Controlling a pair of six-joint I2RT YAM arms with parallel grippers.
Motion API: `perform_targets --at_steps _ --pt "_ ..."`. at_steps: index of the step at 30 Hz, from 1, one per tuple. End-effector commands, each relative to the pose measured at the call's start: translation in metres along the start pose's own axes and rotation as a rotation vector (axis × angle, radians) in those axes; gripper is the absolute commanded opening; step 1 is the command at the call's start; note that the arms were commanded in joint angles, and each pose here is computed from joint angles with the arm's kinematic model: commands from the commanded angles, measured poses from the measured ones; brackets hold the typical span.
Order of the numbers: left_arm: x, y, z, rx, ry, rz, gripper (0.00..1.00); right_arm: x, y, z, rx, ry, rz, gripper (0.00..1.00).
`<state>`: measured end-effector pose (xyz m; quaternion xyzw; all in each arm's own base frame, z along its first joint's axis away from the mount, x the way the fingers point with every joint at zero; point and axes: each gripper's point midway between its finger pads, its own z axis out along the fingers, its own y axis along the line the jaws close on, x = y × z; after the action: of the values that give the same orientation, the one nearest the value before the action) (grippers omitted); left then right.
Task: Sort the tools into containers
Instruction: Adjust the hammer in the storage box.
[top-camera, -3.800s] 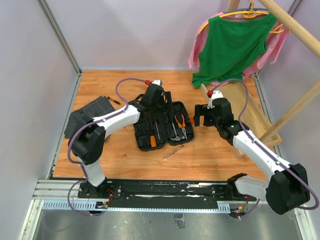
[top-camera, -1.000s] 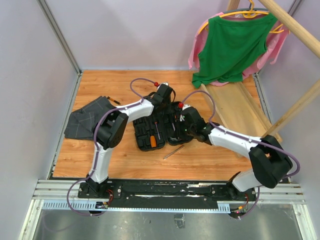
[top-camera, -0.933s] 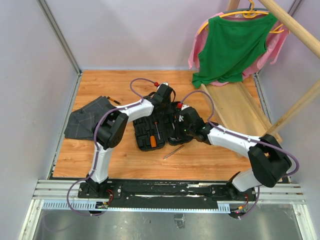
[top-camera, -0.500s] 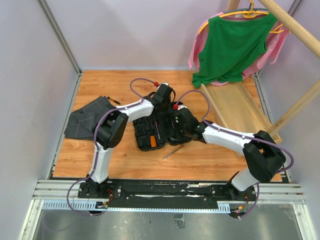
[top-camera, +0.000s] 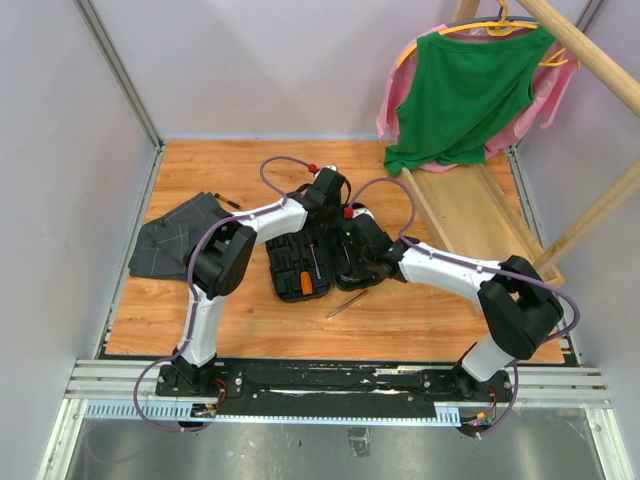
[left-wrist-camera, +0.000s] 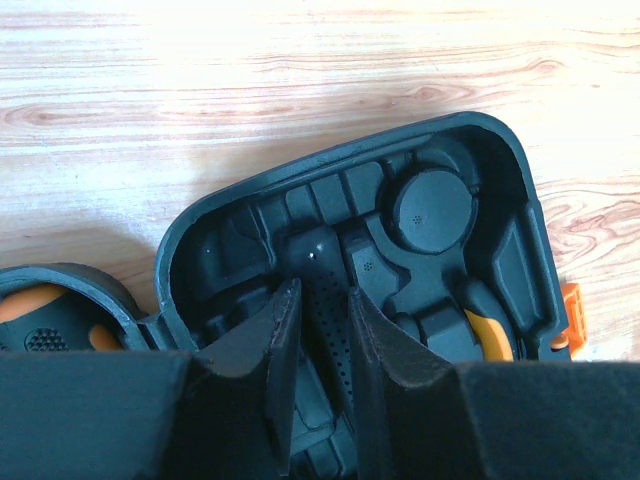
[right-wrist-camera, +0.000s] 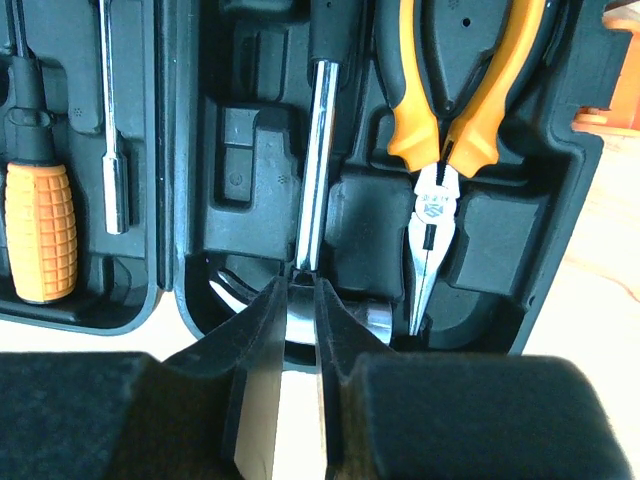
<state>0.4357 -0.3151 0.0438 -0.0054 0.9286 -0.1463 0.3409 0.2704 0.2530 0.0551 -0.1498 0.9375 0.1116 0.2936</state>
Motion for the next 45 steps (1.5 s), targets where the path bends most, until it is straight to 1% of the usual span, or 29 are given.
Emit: perform_targets --at_steps 1,7,10,16,21,23,24,27,33,35,37,39,40,42,45 --pt "0.008 0.006 0.004 -0.005 0.016 0.017 0.27 0.034 -0.006 0.001 0.041 0.133 -0.041 0.17" --pt "0.008 0.007 0.004 -0.004 0.018 0.017 0.27 0.061 -0.012 0.007 0.057 0.214 -0.054 0.14" --pt "0.009 0.006 0.003 -0.001 0.019 0.015 0.26 0.075 -0.018 0.011 0.079 0.25 -0.06 0.11" --pt "0.009 0.007 0.002 0.0 0.02 0.014 0.26 0.107 -0.025 0.022 0.096 0.329 -0.059 0.01" --pt "0.011 0.006 0.002 0.006 0.02 0.014 0.26 0.123 -0.029 0.026 0.098 0.359 -0.053 0.01" --pt "0.01 0.005 0.0 0.015 0.016 0.014 0.26 0.117 -0.028 0.024 0.095 0.335 -0.055 0.01" --pt "0.009 0.004 -0.001 0.019 0.013 0.015 0.27 0.111 -0.027 0.022 0.091 0.315 -0.06 0.03" --pt "0.004 0.002 -0.006 0.03 0.001 0.019 0.27 0.084 -0.016 0.014 0.042 0.229 -0.07 0.06" --pt "0.0 0.003 -0.007 0.023 -0.01 0.027 0.28 0.021 0.011 -0.014 -0.073 0.038 -0.096 0.18" --pt "0.002 0.003 -0.007 0.02 -0.007 0.027 0.27 0.002 0.014 -0.025 -0.081 -0.023 -0.1 0.24" --pt "0.003 0.004 -0.006 0.018 -0.005 0.027 0.27 -0.011 0.012 -0.037 -0.074 -0.069 -0.099 0.27" --pt "0.003 0.004 -0.005 0.018 -0.003 0.025 0.27 -0.014 0.007 -0.043 -0.052 -0.078 -0.101 0.27" --pt "0.004 0.004 -0.005 0.018 -0.001 0.025 0.27 -0.012 0.003 -0.045 -0.03 -0.068 -0.099 0.25" --pt "0.005 0.004 -0.005 0.019 0.0 0.024 0.27 -0.003 -0.007 -0.046 0.02 -0.03 -0.089 0.2" --pt "0.005 0.004 -0.005 0.021 0.0 0.022 0.27 0.01 -0.013 -0.043 0.045 0.025 -0.085 0.18"
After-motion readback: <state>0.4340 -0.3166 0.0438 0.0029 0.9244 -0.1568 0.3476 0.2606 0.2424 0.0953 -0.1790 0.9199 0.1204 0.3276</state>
